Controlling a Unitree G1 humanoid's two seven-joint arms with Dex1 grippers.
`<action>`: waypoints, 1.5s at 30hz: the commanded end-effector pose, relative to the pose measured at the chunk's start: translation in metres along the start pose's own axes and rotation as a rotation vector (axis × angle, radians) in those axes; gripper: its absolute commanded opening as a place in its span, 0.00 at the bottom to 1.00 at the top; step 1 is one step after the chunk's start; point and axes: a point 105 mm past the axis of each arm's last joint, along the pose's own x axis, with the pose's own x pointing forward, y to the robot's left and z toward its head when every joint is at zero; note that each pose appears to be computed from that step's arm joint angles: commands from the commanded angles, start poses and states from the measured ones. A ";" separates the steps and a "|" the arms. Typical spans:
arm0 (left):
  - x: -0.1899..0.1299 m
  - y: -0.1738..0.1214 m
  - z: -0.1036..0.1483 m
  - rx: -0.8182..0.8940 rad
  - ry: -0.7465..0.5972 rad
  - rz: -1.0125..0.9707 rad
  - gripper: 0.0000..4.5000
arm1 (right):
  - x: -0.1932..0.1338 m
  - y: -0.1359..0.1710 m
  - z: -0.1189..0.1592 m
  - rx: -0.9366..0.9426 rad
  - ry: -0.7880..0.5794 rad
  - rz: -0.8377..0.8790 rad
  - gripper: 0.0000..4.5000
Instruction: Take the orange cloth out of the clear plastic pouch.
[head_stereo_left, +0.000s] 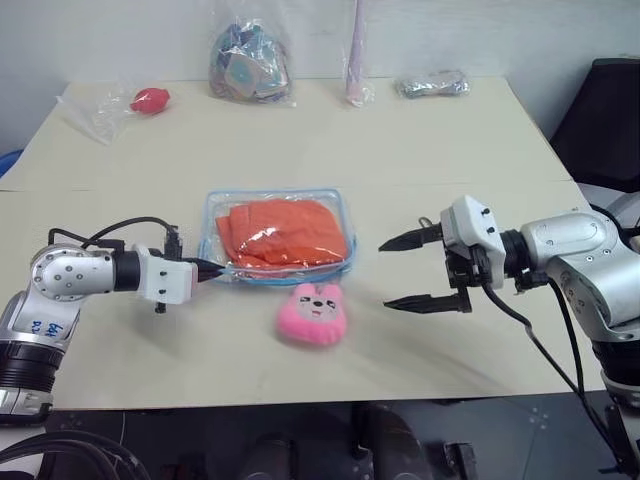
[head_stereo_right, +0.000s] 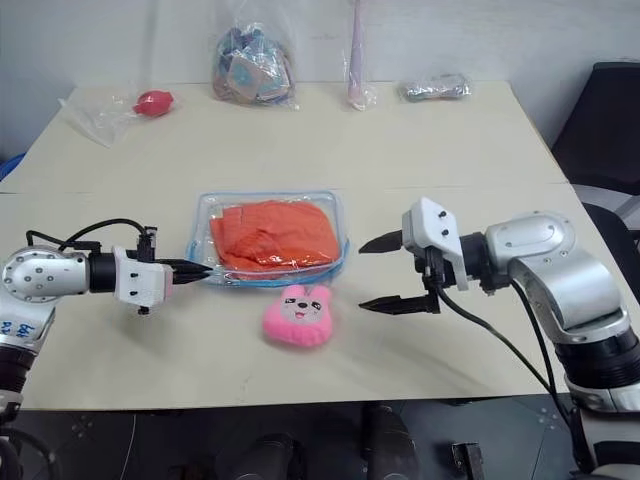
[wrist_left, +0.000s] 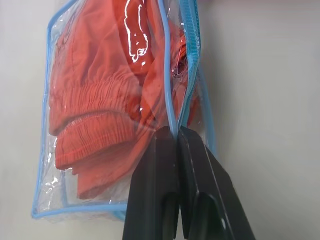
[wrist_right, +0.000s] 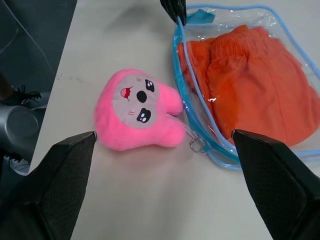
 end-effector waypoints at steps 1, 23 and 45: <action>0.004 0.000 0.004 0.088 -0.018 -0.010 0.01 | -0.010 0.001 0.009 -0.045 -0.011 -0.011 1.00; -0.037 0.008 0.022 -0.520 -0.118 0.109 0.58 | 0.013 0.017 -0.004 -0.012 -0.037 -0.041 1.00; -0.079 -0.014 0.103 -0.837 -0.138 -0.014 0.59 | 0.108 0.030 -0.036 0.049 -0.129 0.097 0.46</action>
